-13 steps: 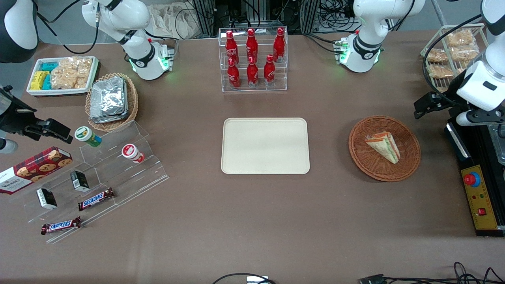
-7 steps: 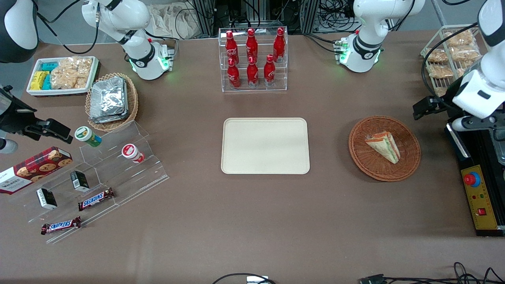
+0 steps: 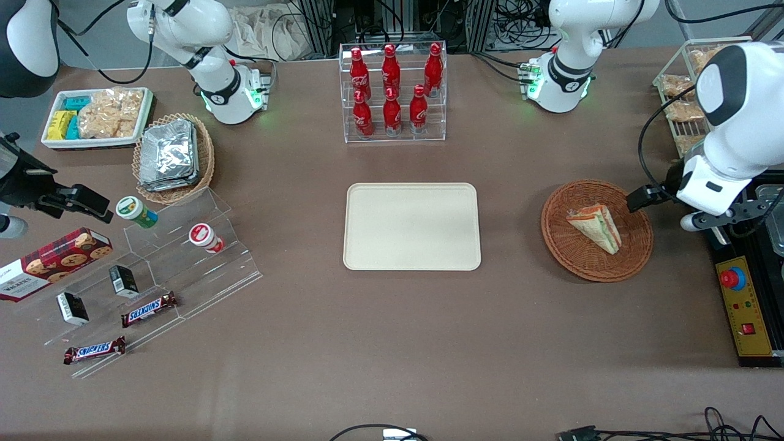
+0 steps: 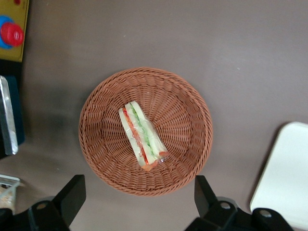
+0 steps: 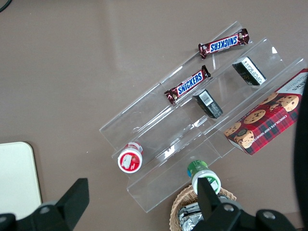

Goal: Place sandwich from basket to tray
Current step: 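Lower the open left gripper over the wrapped sandwich in the basket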

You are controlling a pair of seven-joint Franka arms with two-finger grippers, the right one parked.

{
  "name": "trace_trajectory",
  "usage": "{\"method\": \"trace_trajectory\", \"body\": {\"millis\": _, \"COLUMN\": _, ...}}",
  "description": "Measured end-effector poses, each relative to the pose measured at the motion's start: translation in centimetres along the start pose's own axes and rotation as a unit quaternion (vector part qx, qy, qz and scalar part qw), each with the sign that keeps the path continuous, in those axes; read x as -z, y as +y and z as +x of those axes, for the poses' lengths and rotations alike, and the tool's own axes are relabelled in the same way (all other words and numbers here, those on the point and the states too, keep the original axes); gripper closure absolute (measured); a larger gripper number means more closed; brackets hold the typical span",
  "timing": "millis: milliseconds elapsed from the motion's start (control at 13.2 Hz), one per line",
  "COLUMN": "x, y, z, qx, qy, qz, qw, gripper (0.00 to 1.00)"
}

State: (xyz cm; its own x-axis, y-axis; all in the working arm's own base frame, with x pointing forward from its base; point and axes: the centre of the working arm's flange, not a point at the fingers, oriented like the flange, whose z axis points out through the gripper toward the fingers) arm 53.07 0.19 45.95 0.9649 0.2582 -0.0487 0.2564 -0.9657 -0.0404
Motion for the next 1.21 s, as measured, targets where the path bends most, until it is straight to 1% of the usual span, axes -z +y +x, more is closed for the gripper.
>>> {"method": "trace_trajectory", "body": {"millis": 228, "x": -3.8, "y": -0.7, "z": -0.7, "qx": 0.035, "qy": 0.004, "qz": 0.0, "qw": 0.9994, "gripper": 0.0}}
{"method": "trace_trajectory", "body": {"millis": 379, "x": -5.7, "y": -1.3, "z": -1.3, "qx": 0.063, "qy": 0.001, "qz": 0.006, "qw": 0.998, "gripper": 0.0}}
{"method": "trace_trajectory", "body": {"millis": 607, "x": -7.6, "y": -1.4, "z": -2.0, "qx": 0.1, "qy": 0.003, "qz": 0.015, "qw": 0.9949, "gripper": 0.0}}
{"method": "trace_trajectory", "body": {"millis": 910, "x": -11.9, "y": -1.5, "z": -3.7, "qx": 0.124, "qy": 0.014, "qz": 0.012, "qw": 0.9921, "gripper": 0.0}}
{"method": "trace_trajectory", "body": {"millis": 1214, "x": -14.5, "y": -1.5, "z": -4.6, "qx": 0.158, "qy": 0.018, "qz": 0.008, "qw": 0.9873, "gripper": 0.0}}
